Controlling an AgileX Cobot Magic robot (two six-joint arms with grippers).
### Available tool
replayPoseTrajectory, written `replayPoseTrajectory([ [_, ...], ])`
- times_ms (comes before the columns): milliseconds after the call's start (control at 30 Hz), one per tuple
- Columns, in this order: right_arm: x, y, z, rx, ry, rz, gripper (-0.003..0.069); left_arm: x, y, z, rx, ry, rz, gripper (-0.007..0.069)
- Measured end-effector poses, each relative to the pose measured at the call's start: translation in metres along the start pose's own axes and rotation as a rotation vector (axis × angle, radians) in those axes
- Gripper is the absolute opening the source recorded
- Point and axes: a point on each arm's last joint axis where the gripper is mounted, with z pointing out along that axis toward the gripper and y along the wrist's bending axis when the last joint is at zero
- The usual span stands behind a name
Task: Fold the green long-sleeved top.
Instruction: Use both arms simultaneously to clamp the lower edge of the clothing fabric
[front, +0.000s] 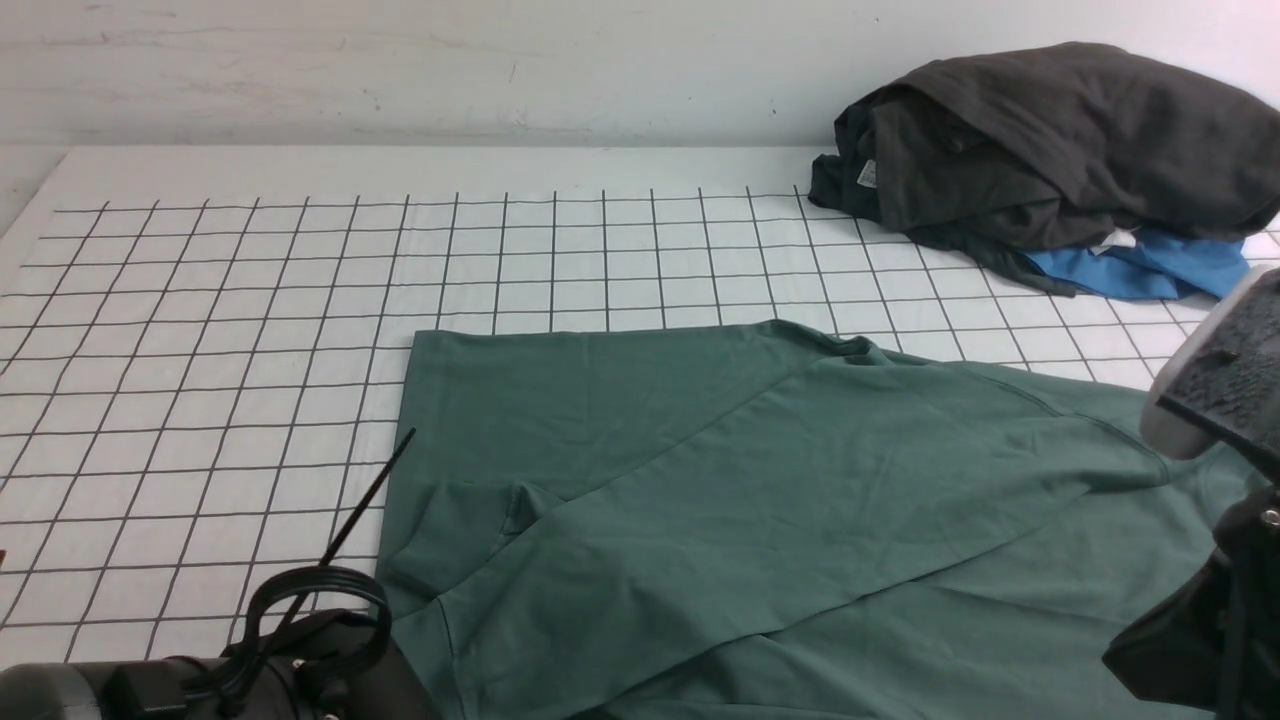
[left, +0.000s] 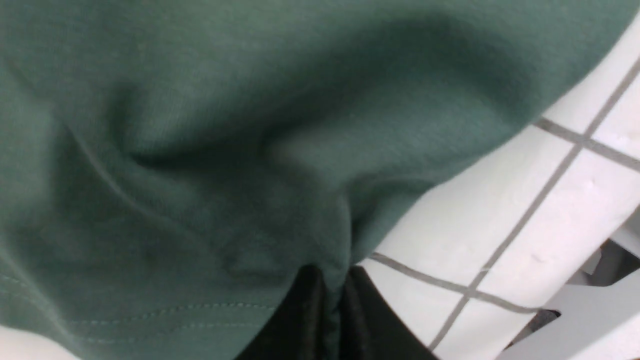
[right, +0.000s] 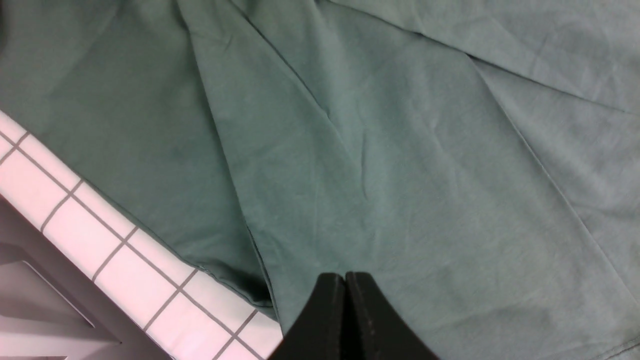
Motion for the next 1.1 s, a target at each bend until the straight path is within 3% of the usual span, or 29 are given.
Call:
replayPoseTrajectory([
  [333, 0.001, 0.001, 0.001, -0.007, 0.002, -0.022, -0.0015, 0.011, -0.003, -0.014, 0.008, 0.022, 0.002, 0.0013],
  [567, 0.005, 0.01, 0.009, -0.111, 0.002, -0.15, -0.0015, 0.032, -0.003, -0.04, -0.026, -0.024, 0.022, 0.0013],
  [733, 0.021, 0.01, 0.028, -0.109, 0.087, -0.208, 0.0004, 0.051, 0.003, -0.035, -0.023, -0.014, -0.023, 0.0013],
  [867, 0.032, 0.008, 0.039, -0.091, 0.149, -0.235, 0.0067, 0.063, 0.006, -0.023, -0.011, 0.035, -0.051, 0.0013],
  [1067, 0.046, 0.003, 0.052, -0.054, 0.221, -0.328, 0.034, 0.066, 0.006, -0.02, -0.008, 0.046, -0.055, 0.0013],
  [1100, 0.047, 0.003, 0.052, -0.053, 0.224, -0.331, 0.0349, 0.066, 0.006, -0.02, -0.008, 0.046, -0.055, 0.0013],
])
